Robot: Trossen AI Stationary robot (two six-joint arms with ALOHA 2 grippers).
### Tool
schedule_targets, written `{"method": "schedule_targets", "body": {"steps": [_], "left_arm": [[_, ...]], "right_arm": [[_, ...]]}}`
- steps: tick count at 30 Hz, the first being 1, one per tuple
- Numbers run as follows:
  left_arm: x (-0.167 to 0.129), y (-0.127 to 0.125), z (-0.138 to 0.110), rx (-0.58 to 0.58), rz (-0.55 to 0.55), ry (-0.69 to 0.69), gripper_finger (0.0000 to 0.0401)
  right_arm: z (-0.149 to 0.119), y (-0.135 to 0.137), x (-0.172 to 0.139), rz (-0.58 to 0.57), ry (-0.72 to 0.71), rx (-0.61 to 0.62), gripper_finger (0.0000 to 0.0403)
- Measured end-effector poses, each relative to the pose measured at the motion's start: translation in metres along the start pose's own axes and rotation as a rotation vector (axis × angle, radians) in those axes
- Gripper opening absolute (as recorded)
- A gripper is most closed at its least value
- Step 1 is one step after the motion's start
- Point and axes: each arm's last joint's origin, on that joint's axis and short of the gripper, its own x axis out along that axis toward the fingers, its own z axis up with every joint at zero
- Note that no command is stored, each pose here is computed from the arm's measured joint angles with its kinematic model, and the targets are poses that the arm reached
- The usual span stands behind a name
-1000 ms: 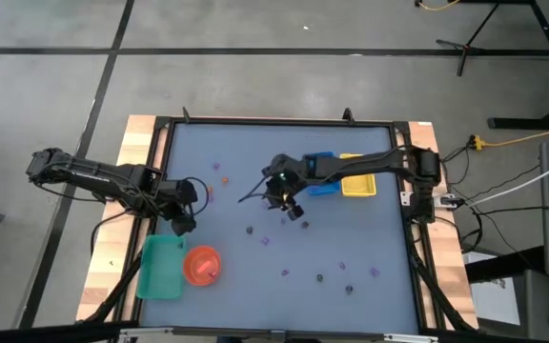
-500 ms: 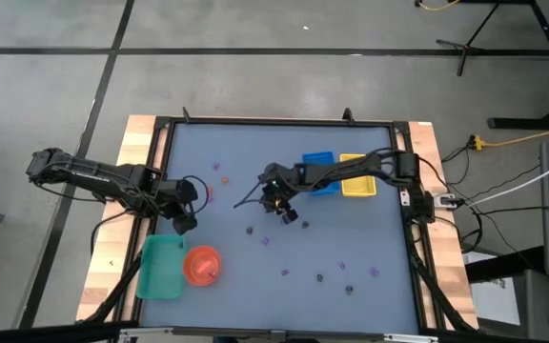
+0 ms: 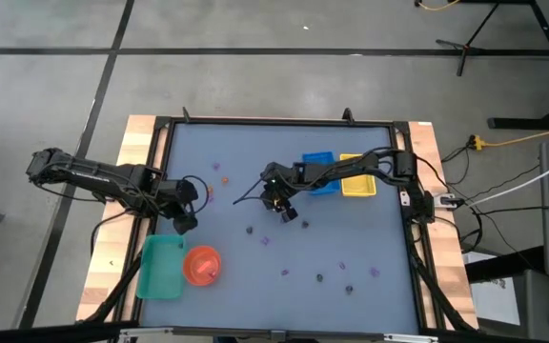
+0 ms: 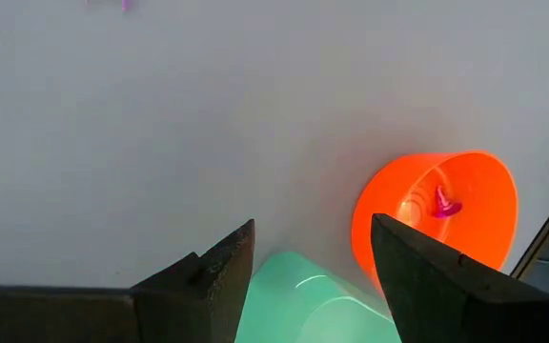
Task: Sort Halloween decoration
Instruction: Put the violet spider toy into the blue box
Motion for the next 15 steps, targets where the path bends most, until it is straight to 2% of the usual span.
{"method": "schedule_targets", "body": {"steps": [3, 15], "left_arm": [[0.0000, -0.0004, 0.0003, 0.001, -0.004, -0.004, 0.0195], [-0.0001, -0.0004, 0.0003, 0.000, -0.004, -0.004, 0.0195]], "right_arm": [[-0.0008, -0.0003, 0.0004, 0.006, 0.000, 0.044, 0.0167], [-0.0017, 0.0010, 0.0011, 0.009, 0.012, 0.079, 0.0160]]}}
